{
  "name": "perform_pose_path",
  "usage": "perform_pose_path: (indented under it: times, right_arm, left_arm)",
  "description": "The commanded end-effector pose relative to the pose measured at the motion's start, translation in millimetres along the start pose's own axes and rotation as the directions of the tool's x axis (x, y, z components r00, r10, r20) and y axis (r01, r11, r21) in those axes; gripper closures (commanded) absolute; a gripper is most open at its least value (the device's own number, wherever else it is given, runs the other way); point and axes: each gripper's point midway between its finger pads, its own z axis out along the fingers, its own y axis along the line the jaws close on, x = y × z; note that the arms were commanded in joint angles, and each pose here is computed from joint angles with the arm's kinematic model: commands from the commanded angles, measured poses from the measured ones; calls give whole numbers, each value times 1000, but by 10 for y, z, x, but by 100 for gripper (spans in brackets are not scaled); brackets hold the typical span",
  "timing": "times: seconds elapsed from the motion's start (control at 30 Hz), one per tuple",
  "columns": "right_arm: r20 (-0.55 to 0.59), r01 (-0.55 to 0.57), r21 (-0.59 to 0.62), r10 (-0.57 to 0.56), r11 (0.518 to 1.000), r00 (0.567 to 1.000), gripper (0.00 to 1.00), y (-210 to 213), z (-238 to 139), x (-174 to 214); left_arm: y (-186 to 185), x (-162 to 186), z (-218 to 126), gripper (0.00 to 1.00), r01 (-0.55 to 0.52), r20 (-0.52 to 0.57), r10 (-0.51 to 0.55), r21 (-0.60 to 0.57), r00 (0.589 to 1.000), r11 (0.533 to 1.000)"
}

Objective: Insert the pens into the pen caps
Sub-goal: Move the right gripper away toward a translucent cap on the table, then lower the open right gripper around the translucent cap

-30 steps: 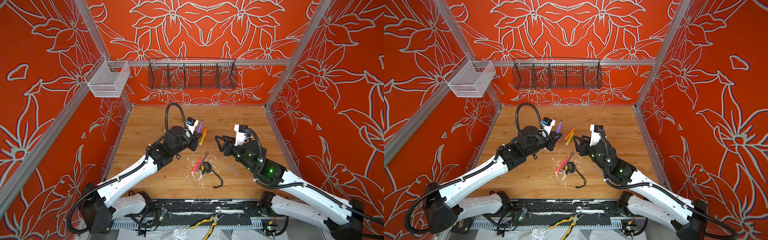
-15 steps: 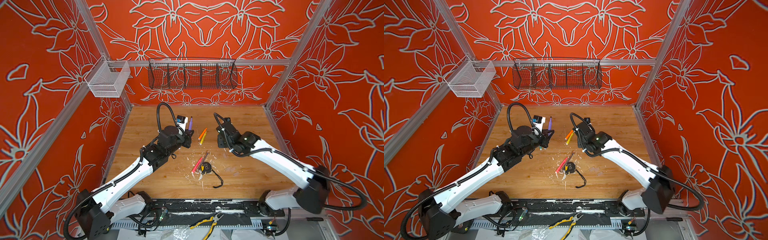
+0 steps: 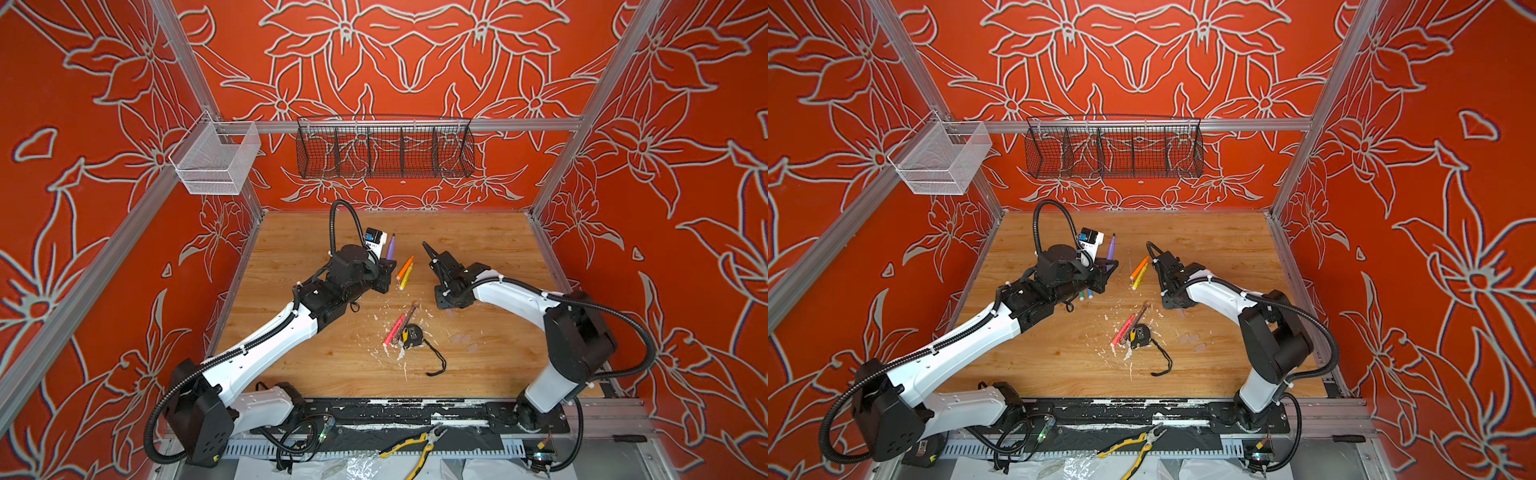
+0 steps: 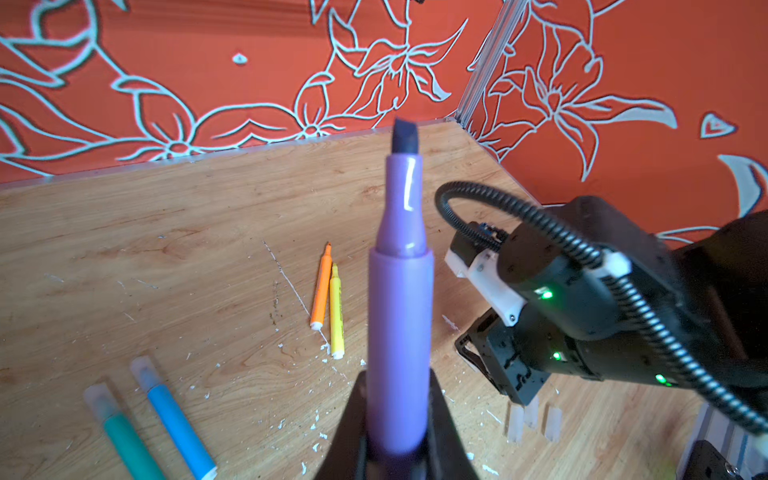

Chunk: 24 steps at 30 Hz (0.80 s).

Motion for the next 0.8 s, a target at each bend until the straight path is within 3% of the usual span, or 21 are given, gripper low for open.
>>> perform_pose_path:
  times: [0.0, 0.23, 0.53, 0.77]
  right_arm:
    - [-20, -10, 9, 10, 1000, 1000, 54, -14, 11, -33]
    - [-87, -20, -19, 18, 1000, 996, 56, -14, 127, 95]
    - [-123, -7, -25, 4, 1000, 992, 59, -18, 169, 206]
    - [-170, 7, 24, -2, 1000, 985, 64, -58, 304, 260]
  left_arm:
    - [-88, -120, -51, 100, -12, 20, 11, 37, 1000, 999]
    - [-106, -45, -73, 100, 24, -9, -23, 52, 1000, 998]
    - [-54, -103, -242, 100, 16, 33, -17, 23, 999, 1000]
    - [-45, -108, -238, 100, 10, 30, -11, 16, 1000, 1000]
